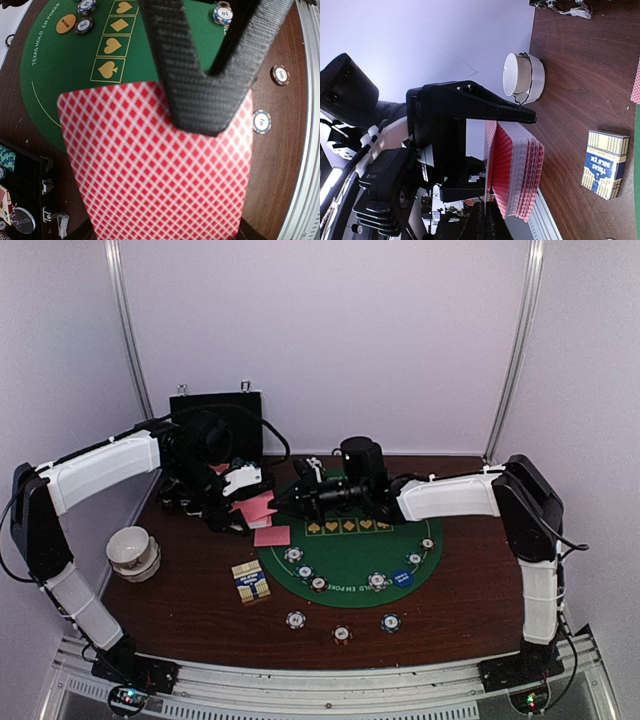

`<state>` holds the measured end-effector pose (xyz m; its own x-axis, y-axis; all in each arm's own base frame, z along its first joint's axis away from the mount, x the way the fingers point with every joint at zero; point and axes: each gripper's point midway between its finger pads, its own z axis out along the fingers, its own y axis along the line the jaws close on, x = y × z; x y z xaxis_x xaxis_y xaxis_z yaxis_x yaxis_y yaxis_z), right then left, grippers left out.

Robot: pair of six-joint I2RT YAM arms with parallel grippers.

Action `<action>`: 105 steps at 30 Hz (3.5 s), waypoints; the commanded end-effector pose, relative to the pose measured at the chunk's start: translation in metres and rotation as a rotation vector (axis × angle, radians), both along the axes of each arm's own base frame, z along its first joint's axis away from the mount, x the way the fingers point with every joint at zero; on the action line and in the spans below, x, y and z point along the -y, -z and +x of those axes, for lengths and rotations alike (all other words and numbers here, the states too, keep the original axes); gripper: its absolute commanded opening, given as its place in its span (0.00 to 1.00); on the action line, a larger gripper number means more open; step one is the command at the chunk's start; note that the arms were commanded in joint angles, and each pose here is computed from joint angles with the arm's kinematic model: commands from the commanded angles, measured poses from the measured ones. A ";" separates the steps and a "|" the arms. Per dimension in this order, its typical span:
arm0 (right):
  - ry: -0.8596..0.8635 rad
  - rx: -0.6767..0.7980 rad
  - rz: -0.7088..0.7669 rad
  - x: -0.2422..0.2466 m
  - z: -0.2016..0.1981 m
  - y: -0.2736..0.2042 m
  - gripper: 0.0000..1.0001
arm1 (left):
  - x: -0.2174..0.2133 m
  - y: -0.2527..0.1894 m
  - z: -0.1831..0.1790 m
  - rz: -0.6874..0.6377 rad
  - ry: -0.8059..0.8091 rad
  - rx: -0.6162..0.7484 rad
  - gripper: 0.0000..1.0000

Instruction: Distribute texas hold em gaming equipment

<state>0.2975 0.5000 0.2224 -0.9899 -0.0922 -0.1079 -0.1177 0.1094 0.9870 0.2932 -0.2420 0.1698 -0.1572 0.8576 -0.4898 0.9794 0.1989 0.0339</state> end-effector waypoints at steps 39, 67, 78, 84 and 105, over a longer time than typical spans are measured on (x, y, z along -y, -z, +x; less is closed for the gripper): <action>0.335 0.084 -0.442 0.158 0.213 0.097 0.00 | -0.004 -0.018 0.004 -0.008 -0.001 0.063 0.00; 0.402 0.267 -0.692 0.188 0.224 0.061 0.49 | -0.001 -0.023 0.001 -0.032 -0.002 0.050 0.00; 0.353 0.342 -0.527 0.146 0.152 0.003 0.69 | 0.005 -0.029 0.007 -0.054 -0.012 0.048 0.00; 0.259 0.286 -0.294 0.086 0.086 -0.014 0.75 | 0.006 -0.032 0.009 -0.056 -0.019 0.045 0.00; 0.079 0.173 -0.068 -0.004 0.010 -0.008 0.80 | 0.007 -0.036 0.004 -0.078 -0.027 0.029 0.00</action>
